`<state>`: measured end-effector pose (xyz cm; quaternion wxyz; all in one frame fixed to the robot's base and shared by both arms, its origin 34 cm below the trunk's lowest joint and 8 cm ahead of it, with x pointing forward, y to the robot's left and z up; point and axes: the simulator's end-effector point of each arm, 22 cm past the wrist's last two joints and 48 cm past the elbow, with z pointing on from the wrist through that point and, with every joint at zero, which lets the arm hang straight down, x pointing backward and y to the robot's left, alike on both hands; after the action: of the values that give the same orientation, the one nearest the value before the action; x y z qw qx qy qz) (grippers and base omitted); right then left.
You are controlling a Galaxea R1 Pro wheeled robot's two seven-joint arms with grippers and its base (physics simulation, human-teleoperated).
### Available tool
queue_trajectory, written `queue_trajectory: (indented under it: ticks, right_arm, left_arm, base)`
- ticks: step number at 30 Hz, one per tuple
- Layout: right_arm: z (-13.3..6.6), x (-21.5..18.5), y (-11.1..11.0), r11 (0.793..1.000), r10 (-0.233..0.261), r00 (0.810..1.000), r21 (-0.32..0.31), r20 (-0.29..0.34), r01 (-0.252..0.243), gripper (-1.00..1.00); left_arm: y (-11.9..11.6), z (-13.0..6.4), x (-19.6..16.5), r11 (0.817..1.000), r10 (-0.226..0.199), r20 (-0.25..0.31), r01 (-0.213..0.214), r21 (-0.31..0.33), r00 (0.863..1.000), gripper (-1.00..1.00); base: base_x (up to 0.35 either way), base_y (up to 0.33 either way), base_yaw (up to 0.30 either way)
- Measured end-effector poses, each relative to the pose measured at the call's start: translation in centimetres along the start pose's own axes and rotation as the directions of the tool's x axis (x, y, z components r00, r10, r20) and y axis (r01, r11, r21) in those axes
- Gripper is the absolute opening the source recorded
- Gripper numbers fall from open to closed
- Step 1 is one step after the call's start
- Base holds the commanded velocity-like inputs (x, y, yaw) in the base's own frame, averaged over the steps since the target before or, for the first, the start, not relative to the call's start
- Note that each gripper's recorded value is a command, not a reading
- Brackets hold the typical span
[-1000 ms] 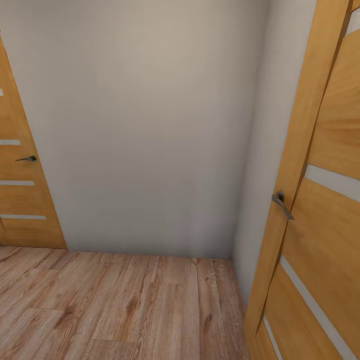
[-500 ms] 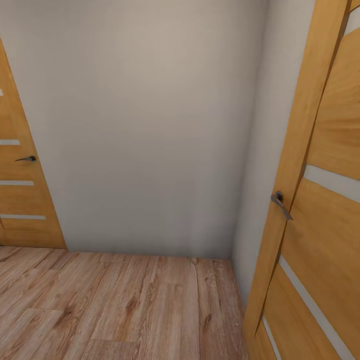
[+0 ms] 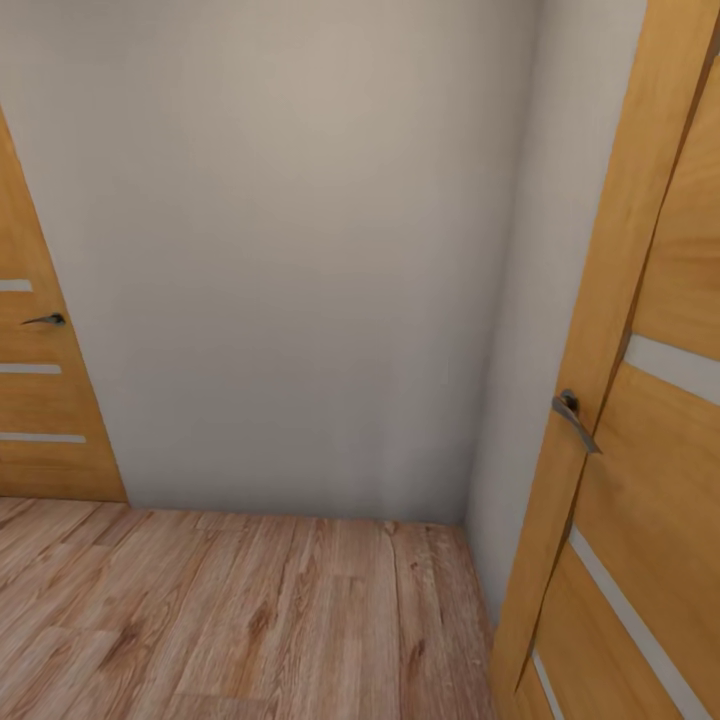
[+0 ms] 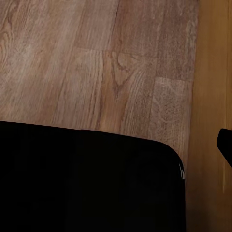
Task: Move the two storage containers from the living room to the garage. In the garage, place one container on the floor and stack the other container on top of it (either order is fine).
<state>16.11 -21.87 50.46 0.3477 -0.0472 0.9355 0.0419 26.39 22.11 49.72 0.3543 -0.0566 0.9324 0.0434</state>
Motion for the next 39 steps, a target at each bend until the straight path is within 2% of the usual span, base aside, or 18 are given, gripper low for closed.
queue_trajectory:
  ticks: [31, 39]
  right_arm:
    - [0.0, -0.02, 0.03, 1.0, -0.002, 1.0, -0.005, 0.001, 0.002, 1.0]
    - [-0.04, 0.02, 0.05, 1.0, -0.002, 1.0, -0.006, 0.0, 0.002, 1.0]
  left_arm:
    - [-0.01, 0.0, 0.0, 1.0, 0.0, 0.0, 0.0, -0.001, 1.0, 1.0]
    - [0.0, -0.02, -0.01, 1.0, 0.0, 0.001, 0.0, -0.001, 1.0, 1.0]
  base:
    - [0.003, 0.019, 0.0]
    - [0.218, 0.0, 0.0]
